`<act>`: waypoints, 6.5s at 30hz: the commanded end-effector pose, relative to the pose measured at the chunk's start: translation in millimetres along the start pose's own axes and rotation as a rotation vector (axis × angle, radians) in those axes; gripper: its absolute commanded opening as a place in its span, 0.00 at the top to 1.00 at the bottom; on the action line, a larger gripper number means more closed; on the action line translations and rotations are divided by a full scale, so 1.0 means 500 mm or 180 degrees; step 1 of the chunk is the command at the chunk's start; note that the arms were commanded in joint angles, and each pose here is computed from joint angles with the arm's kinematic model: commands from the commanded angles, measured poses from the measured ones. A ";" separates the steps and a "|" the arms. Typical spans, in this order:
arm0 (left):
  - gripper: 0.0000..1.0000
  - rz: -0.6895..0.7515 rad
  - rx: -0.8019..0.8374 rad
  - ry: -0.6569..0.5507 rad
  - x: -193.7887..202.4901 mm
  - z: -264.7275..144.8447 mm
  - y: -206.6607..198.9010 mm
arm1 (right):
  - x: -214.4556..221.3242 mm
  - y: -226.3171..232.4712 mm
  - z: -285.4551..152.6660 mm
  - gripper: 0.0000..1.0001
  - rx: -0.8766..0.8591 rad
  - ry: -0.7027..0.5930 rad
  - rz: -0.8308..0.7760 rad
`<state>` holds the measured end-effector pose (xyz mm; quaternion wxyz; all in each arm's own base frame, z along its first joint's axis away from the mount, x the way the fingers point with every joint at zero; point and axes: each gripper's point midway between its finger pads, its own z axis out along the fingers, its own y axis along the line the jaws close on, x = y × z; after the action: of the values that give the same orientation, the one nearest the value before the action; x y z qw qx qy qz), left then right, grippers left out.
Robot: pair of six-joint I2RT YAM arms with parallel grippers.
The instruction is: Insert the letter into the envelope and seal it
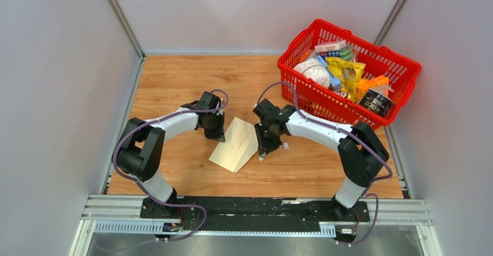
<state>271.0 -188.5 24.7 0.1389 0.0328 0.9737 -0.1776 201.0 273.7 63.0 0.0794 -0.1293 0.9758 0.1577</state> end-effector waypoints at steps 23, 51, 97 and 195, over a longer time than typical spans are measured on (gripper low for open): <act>1.00 0.0139 0.0067 0.0024 -0.007 0.006 -0.008 | -0.126 0.105 0.016 1.00 -0.0367 -0.0069 -0.0109; 1.00 0.0212 0.0121 0.0046 -0.002 0.005 -0.011 | -0.194 0.136 0.032 1.00 -0.0710 0.0045 0.0013; 0.87 0.0030 0.1334 -0.0333 -0.046 -0.108 -0.170 | -0.219 0.129 0.069 1.00 -0.0452 0.0040 0.0171; 0.87 -0.0453 -0.1631 -0.0998 -0.089 -0.142 0.214 | -0.281 0.148 -0.010 1.00 -0.0441 -0.0506 0.0043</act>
<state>307.7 -89.6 97.7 0.3164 -0.0591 0.9465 0.0224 316.3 349.4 108.9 0.1473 -0.0888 0.9665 0.1905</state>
